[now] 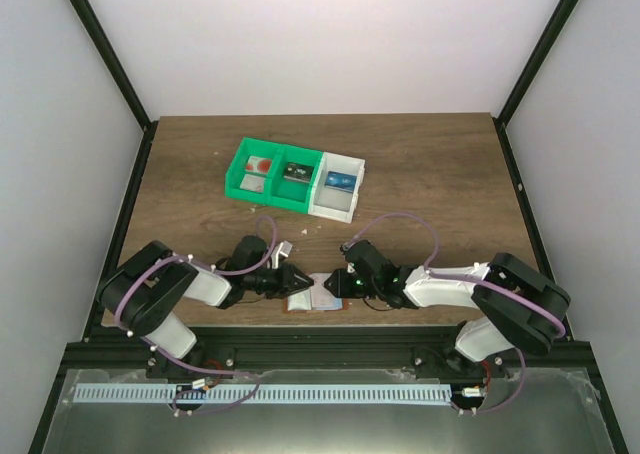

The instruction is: Take the credit cards out of the card holder

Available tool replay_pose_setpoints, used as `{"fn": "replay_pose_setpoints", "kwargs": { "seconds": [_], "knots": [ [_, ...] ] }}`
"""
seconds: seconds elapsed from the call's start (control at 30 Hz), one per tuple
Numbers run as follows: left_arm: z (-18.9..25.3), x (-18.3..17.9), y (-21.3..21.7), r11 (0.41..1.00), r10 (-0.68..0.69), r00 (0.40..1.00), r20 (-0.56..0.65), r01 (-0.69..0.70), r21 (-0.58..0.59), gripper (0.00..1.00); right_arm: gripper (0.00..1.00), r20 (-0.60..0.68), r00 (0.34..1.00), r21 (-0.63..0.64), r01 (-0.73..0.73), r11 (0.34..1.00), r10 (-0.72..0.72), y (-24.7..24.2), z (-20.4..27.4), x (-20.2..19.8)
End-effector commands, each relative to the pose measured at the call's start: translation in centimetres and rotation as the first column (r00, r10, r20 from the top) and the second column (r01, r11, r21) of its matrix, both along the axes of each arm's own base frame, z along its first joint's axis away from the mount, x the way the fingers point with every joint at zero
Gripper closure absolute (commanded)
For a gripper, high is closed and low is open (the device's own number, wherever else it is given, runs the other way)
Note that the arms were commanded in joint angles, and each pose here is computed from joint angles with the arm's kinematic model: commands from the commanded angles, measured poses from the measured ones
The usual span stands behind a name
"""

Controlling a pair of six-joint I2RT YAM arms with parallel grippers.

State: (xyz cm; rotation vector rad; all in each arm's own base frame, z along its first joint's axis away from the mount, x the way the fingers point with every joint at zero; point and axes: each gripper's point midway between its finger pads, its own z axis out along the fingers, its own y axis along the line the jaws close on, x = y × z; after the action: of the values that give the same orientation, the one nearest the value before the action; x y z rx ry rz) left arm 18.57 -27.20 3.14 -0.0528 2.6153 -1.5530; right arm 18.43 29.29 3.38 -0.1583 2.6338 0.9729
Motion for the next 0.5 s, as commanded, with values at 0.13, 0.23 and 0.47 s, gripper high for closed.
{"fn": "replay_pose_setpoints", "kwargs": {
  "seconds": [0.13,0.23,0.47],
  "knots": [
    [0.14,-0.21,-0.35,1.000,-0.005,1.000,0.006,0.005,-0.030,0.74,0.79,-0.006,1.000,-0.002,-0.004,1.000,0.004,-0.01,-0.35,-0.07],
    [0.21,-0.29,-0.58,0.999,-0.005,1.000,-0.001,0.005,-0.039,0.75,0.79,-0.010,1.000,-0.001,-0.004,1.000,0.004,0.04,-0.46,-0.09],
    [0.11,-0.52,-0.85,0.999,-0.014,1.000,-0.016,0.013,-0.052,0.84,0.79,-0.013,1.000,-0.008,-0.004,1.000,0.003,-0.05,-0.69,-0.12]
  ]
}}
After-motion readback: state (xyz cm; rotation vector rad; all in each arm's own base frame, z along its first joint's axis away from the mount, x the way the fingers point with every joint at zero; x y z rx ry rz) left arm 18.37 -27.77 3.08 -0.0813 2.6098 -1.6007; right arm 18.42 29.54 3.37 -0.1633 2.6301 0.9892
